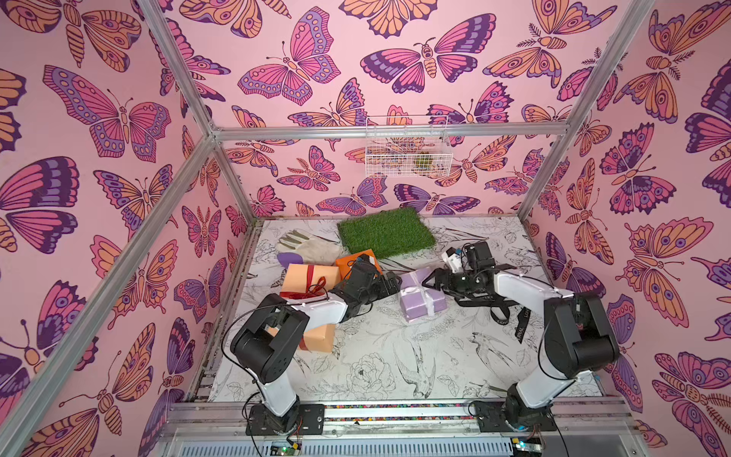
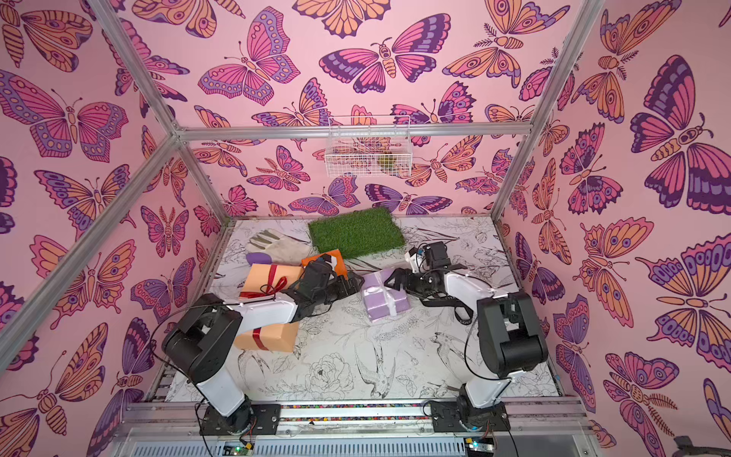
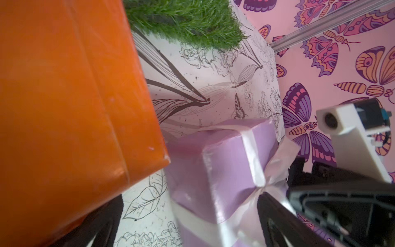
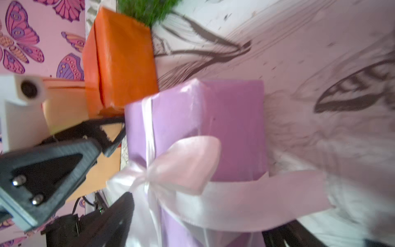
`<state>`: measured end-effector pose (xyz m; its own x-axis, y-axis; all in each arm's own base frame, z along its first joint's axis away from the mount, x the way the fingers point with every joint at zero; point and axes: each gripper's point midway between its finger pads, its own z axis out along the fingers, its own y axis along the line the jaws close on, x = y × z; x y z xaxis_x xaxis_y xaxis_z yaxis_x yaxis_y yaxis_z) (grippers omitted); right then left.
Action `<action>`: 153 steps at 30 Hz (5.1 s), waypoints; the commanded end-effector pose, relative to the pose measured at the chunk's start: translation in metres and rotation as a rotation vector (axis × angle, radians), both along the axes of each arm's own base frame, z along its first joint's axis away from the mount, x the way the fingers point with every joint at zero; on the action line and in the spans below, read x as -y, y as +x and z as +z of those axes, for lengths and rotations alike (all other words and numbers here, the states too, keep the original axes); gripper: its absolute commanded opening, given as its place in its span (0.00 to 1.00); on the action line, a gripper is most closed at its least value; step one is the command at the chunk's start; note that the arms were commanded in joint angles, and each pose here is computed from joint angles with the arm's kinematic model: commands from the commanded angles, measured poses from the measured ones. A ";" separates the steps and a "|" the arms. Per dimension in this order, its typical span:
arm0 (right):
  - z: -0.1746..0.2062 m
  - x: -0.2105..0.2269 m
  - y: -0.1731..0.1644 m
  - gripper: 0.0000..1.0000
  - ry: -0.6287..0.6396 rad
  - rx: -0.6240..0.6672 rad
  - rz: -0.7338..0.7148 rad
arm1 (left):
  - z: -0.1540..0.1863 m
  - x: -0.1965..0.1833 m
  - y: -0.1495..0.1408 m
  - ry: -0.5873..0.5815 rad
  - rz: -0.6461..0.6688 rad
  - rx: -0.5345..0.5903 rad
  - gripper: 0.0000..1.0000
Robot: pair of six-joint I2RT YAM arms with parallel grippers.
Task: Untie the ribbon bows on the gift boxes
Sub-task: Adjust the gift box at the center of the board, then untie the ribbon from the gift box, then adjust the gift box at the center of the board.
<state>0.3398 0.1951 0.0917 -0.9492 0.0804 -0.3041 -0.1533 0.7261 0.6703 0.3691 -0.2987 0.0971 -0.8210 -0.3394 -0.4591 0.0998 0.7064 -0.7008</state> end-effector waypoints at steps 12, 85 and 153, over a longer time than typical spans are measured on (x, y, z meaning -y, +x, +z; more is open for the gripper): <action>0.003 0.015 -0.086 0.95 -0.127 -0.006 -0.060 | 0.018 -0.002 -0.031 0.037 -0.147 0.014 1.00; 0.012 -0.018 -0.053 0.00 0.001 0.136 0.108 | -0.001 0.048 -0.091 0.478 -0.394 0.019 0.37; 0.023 -0.036 0.025 0.78 0.105 0.061 0.046 | 0.019 0.022 -0.101 0.282 -0.225 0.034 0.95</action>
<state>0.3809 0.2177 0.1037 -0.9256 0.0661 -0.3726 -0.2135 0.7217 0.6585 0.2515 -0.3174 0.1159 -0.8680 0.0366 -0.4953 0.2954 0.8397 -0.4556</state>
